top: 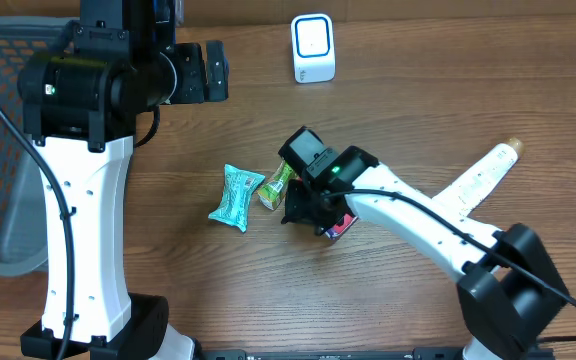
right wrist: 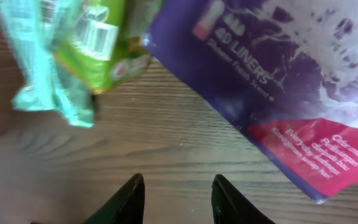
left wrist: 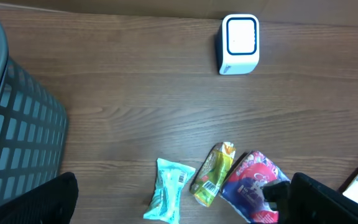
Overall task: Scan the item barcode
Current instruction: 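Move the right gripper to the red-purple snack bag, then grasp the red-purple bag with the right gripper and lift it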
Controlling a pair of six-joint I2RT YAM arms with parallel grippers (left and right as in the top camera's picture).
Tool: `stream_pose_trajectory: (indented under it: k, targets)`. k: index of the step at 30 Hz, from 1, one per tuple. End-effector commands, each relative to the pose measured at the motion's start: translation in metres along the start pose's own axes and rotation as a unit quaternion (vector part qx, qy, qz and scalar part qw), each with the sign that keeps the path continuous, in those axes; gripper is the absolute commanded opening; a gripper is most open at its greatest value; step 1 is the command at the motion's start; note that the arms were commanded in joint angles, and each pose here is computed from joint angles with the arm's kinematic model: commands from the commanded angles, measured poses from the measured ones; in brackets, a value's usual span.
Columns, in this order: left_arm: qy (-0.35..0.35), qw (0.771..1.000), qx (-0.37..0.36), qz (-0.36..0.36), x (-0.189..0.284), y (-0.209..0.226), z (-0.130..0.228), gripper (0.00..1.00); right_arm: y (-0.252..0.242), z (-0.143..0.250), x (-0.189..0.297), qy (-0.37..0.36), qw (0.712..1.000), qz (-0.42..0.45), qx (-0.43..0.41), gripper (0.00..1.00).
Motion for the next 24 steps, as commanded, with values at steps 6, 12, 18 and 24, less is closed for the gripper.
stream_pose_trajectory:
  k: [6, 12, 18, 24]
  targets:
    - [0.005, 1.0, 0.003, 0.002, -0.004, -0.001, 0.001, 1.0, -0.066, -0.013, -0.025, -0.022, 0.989, 0.119, -0.085, 0.42]
    - [0.005, 1.0, 0.003, 0.002, -0.004, -0.001, 0.001, 1.0, -0.099, -0.053, -0.009, -0.046, 0.984, 0.144, -0.098, 0.46]
    - [0.005, 1.0, 0.003, 0.002, -0.004, -0.001, 0.001, 0.99, -0.079, -0.082, 0.026, -0.007, 0.999, 0.033, -0.003, 0.61]
    - [0.005, 1.0, 0.003, 0.002, -0.004, -0.001, 0.001, 0.99, -0.069, -0.104, 0.069, -0.031, 0.994, 0.01, 0.1, 0.72]
Point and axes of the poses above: each gripper's point midway between its finger pads, its own x axis back along the fingers, its own y axis along the line the jaws close on, z = x × y, the point moved 4 cm from there along x, back along the fingers, and after that the axes turned 8 degrees about -x, right-handed, at the moved point
